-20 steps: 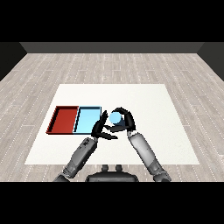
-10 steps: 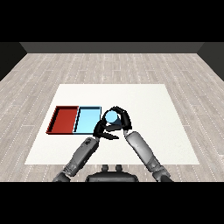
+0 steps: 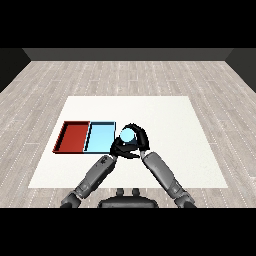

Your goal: Pick the blue can and put it in the blue box

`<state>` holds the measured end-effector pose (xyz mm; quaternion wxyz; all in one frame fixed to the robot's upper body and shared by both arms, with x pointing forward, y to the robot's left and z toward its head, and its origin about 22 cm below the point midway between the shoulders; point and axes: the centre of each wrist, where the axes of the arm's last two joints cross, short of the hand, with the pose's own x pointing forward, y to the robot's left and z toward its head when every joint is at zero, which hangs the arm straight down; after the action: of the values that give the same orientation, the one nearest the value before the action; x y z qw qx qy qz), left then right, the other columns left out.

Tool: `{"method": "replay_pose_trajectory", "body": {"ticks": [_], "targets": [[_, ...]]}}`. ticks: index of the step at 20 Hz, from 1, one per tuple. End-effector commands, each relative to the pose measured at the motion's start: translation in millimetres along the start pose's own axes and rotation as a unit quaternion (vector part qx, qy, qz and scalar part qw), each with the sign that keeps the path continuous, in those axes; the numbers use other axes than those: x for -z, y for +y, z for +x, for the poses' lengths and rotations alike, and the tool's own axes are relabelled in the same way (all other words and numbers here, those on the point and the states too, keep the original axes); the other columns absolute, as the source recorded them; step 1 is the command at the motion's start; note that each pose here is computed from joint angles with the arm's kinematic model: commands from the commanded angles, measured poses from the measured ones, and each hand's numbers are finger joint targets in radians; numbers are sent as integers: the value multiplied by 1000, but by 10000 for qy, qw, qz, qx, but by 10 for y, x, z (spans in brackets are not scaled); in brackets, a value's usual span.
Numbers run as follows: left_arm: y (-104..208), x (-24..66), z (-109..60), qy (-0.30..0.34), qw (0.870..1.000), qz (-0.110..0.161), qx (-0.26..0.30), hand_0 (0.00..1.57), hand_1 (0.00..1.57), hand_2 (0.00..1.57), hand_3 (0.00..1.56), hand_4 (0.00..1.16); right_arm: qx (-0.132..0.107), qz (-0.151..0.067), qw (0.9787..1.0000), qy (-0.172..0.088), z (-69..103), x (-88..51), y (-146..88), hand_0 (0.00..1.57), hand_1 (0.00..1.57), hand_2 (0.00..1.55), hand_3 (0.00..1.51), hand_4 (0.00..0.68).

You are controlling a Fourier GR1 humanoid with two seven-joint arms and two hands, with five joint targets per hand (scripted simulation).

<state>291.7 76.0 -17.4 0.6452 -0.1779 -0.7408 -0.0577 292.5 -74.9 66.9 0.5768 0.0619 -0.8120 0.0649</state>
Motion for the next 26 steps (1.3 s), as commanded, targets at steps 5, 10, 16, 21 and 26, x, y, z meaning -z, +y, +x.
{"method": "replay_pose_trajectory", "body": {"ticks": [5,10,16,21,26], "targets": [[-141,68,-79,187,9987,284,379,0,0,0,0,530,481,8,9988,-16,-94,-51,187,1477,1477,1465,1396,600],[-219,182,120,103,9970,571,-521,1437,1437,1407,1215,625,833,-64,9965,-61,71,81,115,1455,1455,1445,1387,615],[-223,-65,-231,62,9971,662,-382,1571,1571,1571,1499,914,761,-112,9970,-93,63,-183,161,1444,1444,1441,1394,617],[-155,119,-213,-436,9968,614,-276,1571,1571,1571,1512,1105,937,-118,9955,63,-119,14,3,1388,1388,1417,1374,528],[-70,88,-184,-591,9949,779,-256,1571,1571,1571,1535,1122,533,347,9979,130,-7,-60,51,0,0,0,0,0]]}}
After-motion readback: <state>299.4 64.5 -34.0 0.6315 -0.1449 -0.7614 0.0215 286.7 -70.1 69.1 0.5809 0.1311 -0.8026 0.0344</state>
